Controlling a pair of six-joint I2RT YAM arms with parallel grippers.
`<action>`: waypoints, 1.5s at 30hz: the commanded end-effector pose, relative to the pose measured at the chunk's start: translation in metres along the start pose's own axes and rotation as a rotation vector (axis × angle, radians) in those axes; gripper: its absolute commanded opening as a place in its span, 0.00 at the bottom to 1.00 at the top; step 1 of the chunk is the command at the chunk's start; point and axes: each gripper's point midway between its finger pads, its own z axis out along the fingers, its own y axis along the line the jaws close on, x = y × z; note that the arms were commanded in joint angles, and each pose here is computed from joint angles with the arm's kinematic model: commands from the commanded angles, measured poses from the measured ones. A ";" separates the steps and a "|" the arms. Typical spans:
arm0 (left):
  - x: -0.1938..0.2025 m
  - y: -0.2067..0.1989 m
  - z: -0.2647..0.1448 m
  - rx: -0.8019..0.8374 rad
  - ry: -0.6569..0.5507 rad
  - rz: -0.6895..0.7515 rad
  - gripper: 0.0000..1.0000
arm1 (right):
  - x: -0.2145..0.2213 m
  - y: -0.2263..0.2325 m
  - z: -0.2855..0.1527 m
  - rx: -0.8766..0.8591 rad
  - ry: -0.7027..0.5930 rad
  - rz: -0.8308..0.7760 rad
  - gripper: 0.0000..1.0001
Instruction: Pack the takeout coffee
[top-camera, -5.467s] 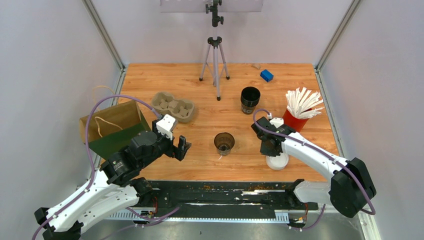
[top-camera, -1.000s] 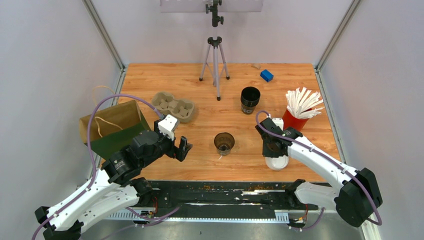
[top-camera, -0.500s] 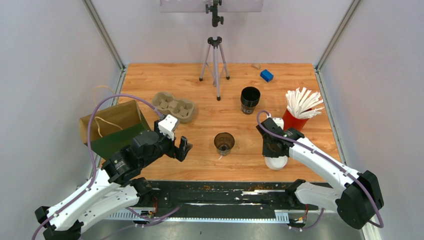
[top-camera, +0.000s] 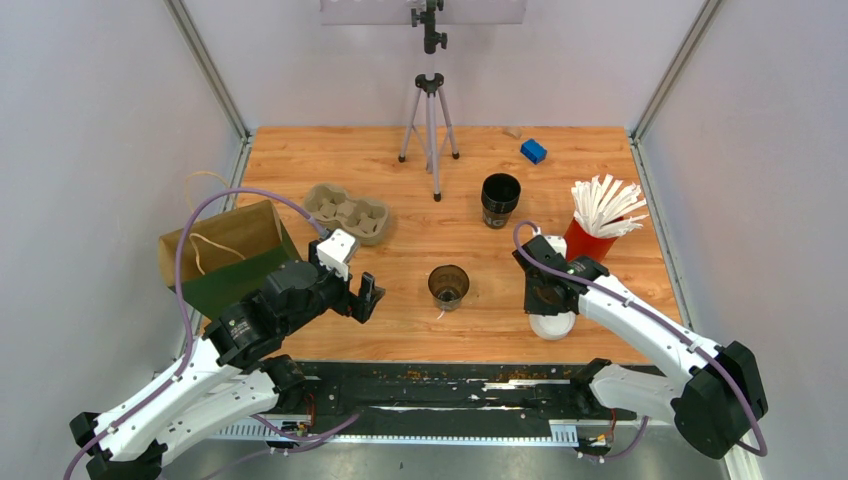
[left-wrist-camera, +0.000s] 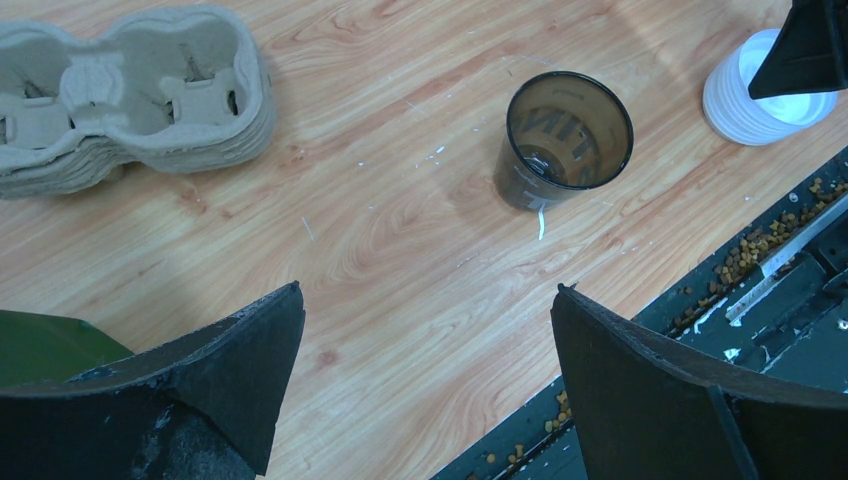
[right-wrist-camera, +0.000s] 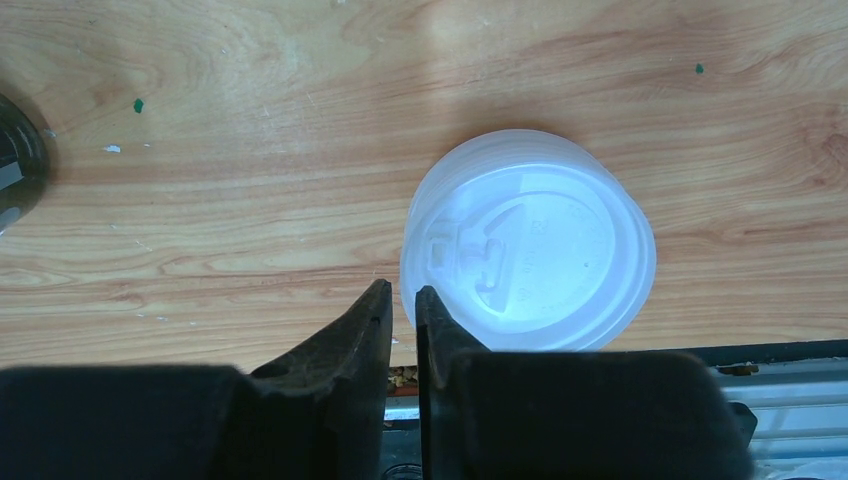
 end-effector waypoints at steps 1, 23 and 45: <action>-0.012 -0.004 -0.002 0.014 -0.031 -0.002 1.00 | -0.011 0.008 -0.003 -0.033 -0.026 -0.010 0.17; -0.011 -0.003 -0.002 0.012 -0.029 -0.003 1.00 | 0.001 0.002 0.013 0.019 0.025 -0.022 0.15; -0.011 -0.004 -0.001 0.014 -0.027 -0.001 1.00 | 0.002 -0.003 0.015 0.051 0.032 -0.026 0.08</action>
